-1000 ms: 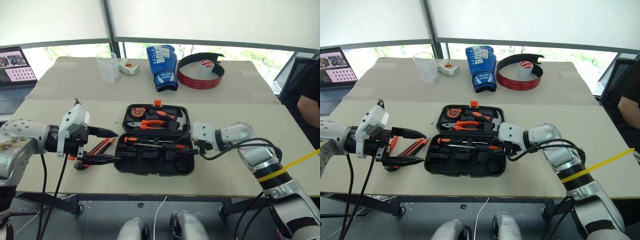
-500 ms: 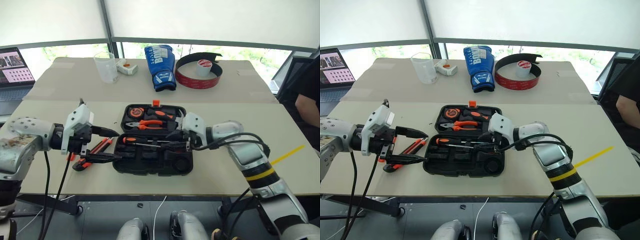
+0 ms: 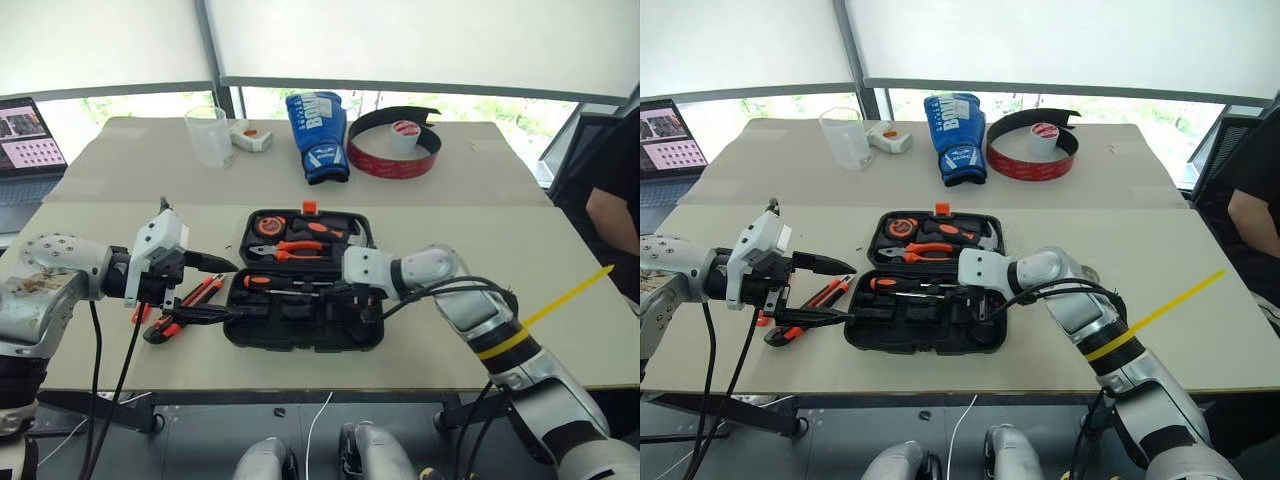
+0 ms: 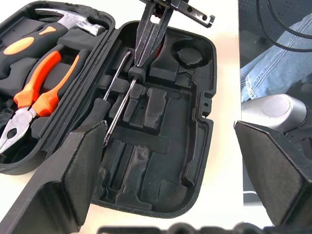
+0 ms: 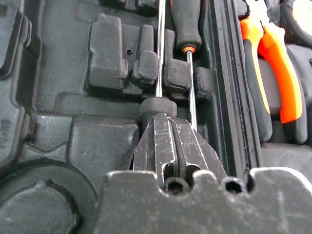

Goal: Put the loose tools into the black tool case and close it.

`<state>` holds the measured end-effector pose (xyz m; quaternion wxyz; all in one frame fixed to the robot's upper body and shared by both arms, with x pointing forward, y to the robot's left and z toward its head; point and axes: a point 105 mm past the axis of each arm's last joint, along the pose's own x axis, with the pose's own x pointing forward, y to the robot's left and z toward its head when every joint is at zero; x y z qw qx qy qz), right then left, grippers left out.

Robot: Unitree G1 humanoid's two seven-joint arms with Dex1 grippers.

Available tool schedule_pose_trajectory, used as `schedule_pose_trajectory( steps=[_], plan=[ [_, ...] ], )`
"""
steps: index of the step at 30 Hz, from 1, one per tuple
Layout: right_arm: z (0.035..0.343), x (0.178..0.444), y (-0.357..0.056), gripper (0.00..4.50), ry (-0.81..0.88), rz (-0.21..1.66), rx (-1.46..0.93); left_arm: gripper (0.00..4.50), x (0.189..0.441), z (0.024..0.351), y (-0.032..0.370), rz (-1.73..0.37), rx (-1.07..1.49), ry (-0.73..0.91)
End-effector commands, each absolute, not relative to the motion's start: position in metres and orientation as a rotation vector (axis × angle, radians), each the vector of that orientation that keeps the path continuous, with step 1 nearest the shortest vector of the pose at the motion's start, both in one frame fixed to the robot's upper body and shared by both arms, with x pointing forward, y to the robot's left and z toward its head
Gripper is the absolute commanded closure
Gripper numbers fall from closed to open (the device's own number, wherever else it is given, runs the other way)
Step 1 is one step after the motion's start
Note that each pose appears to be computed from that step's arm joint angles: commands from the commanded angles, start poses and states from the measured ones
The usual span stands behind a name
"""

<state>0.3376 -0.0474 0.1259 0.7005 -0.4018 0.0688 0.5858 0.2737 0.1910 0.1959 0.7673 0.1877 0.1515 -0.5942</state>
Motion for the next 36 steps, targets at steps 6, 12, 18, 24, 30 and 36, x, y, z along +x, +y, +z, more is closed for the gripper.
schedule_pose_trajectory(
  steps=[6,12,18,24,30,36],
  plan=[
    [0.194,0.329,-0.039,4.48,-0.032,1.339,-0.485,0.00,0.272,0.194,0.220,-1.092,0.369,0.309],
    [0.232,0.300,-0.065,2.66,-0.065,1.429,-0.343,0.00,0.245,0.173,0.283,-0.681,0.265,0.333],
    [0.232,0.278,-0.078,0.55,-0.027,1.497,-0.354,0.00,0.195,0.141,0.327,-0.394,0.245,0.447],
    [0.225,0.271,-0.082,0.02,0.001,1.512,-0.386,0.00,0.181,0.126,0.354,-0.195,0.154,0.495],
    [0.226,0.265,-0.081,0.02,-0.011,1.508,-0.400,0.00,0.231,0.139,0.353,-0.162,0.055,0.522],
    [0.222,0.257,-0.079,0.02,-0.035,1.483,-0.418,0.00,0.284,0.149,0.343,-0.165,0.034,0.591]
  ],
)
